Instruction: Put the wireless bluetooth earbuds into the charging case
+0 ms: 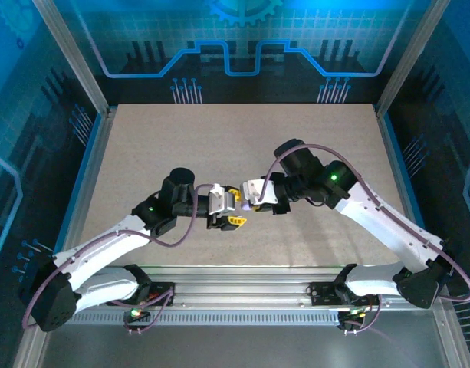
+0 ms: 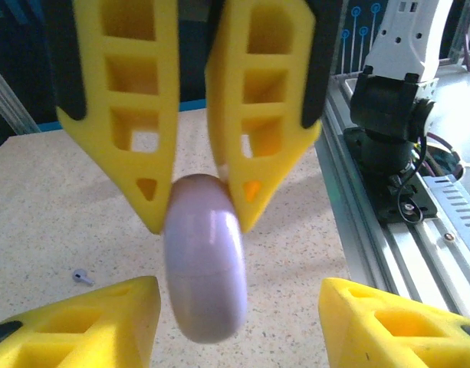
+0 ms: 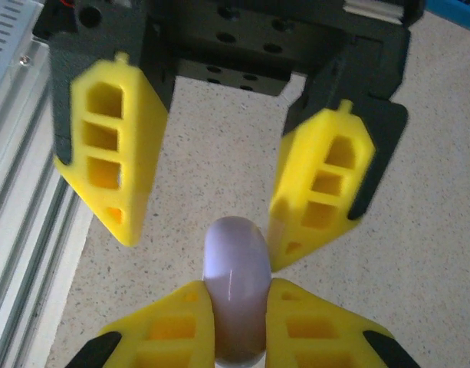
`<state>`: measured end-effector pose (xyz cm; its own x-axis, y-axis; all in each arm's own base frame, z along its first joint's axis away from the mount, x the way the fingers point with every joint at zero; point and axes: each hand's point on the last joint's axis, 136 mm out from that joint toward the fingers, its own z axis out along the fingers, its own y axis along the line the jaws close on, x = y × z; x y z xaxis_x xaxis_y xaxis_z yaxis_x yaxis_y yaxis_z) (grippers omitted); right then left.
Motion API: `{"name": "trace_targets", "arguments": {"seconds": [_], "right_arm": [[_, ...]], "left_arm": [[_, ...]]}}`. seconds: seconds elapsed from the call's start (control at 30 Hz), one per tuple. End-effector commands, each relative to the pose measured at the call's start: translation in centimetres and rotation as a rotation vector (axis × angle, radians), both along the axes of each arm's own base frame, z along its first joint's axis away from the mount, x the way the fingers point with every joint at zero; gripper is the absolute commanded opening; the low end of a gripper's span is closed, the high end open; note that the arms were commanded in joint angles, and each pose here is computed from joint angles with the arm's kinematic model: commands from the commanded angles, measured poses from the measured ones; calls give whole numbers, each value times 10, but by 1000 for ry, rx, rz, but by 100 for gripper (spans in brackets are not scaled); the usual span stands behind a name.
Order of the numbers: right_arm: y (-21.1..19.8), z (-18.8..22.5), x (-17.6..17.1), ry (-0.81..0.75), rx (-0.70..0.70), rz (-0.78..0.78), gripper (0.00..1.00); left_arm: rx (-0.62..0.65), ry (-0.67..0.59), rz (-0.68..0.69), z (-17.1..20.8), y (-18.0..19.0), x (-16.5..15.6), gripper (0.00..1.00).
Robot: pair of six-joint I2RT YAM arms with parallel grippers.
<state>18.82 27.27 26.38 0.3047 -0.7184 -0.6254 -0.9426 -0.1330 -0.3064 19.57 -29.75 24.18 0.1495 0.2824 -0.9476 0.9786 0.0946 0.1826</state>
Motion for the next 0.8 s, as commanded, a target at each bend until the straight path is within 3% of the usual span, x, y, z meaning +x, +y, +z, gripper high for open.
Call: {"name": "trace_targets", "arguments": {"seconds": [0.0,0.37,0.47,0.57,0.77], "right_arm": [[11,10,-11,16,45,61,15],[17,10,-10,16,62,65,15],[17,13,-9,4,70,59,15],[17,14,-7,-7,71,51,15],[15,15,-6,-19,68,44,15]], "left_arm": [[-24,-26,23,6,-4,6,57],[-36,-20,1,7,-5,1,37],[-27,-19,-7,4,-5,-1,38],[-20,-19,-7,2,-5,-1,45],[1,-39,4,0,-3,0,39]]}}
